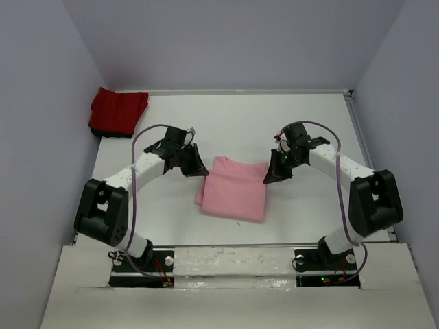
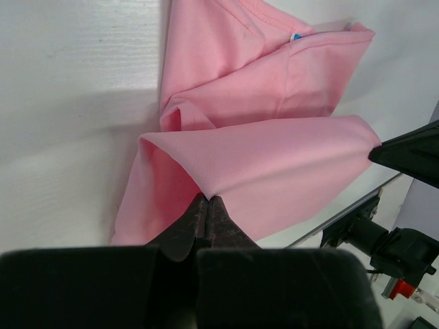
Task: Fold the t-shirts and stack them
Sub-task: Fold the long partially folded tshirt into a neat square
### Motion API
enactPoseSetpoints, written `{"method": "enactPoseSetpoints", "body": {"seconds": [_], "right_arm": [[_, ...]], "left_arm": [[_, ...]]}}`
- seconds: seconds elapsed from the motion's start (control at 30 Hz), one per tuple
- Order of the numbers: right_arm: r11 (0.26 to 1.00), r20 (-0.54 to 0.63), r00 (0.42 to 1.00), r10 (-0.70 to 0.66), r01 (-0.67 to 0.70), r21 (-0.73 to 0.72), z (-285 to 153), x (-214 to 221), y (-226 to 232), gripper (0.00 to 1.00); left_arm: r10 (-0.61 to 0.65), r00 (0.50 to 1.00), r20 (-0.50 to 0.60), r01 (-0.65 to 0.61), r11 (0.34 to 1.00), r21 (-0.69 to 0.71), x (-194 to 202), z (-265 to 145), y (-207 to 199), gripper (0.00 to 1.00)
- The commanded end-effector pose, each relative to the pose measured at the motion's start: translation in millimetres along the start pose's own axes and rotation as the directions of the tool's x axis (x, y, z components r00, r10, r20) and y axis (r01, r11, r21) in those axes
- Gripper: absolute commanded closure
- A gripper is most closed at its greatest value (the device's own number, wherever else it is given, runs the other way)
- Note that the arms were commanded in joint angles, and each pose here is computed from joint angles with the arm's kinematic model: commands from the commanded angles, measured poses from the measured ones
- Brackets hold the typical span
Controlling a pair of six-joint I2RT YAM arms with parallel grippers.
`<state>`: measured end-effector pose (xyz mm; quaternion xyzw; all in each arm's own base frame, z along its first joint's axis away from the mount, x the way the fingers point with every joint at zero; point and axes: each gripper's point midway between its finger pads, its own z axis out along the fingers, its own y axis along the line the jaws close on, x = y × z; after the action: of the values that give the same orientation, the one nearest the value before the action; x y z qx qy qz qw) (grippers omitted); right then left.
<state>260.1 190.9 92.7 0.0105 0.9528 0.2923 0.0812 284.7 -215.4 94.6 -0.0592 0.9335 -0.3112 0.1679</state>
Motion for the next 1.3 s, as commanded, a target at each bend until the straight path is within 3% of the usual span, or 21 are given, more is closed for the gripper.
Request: {"method": "enactPoseSetpoints", "body": {"seconds": [0.0, 1.27], "right_arm": [[0.999, 0.052, 0.998, -0.039, 0.039, -0.007, -2, -21, 5, 1.00], [0.999, 0.123, 0.992, -0.013, 0.009, 0.037, 4, -85, -22, 1.00]], "left_arm": [[0.046, 0.997, 0.066, -0.050, 0.996, 0.068, -28, -11, -23, 1.00], [0.087, 0.994, 0.071, -0.093, 0.991, 0.097, -92, 31, -41, 1.00]]}}
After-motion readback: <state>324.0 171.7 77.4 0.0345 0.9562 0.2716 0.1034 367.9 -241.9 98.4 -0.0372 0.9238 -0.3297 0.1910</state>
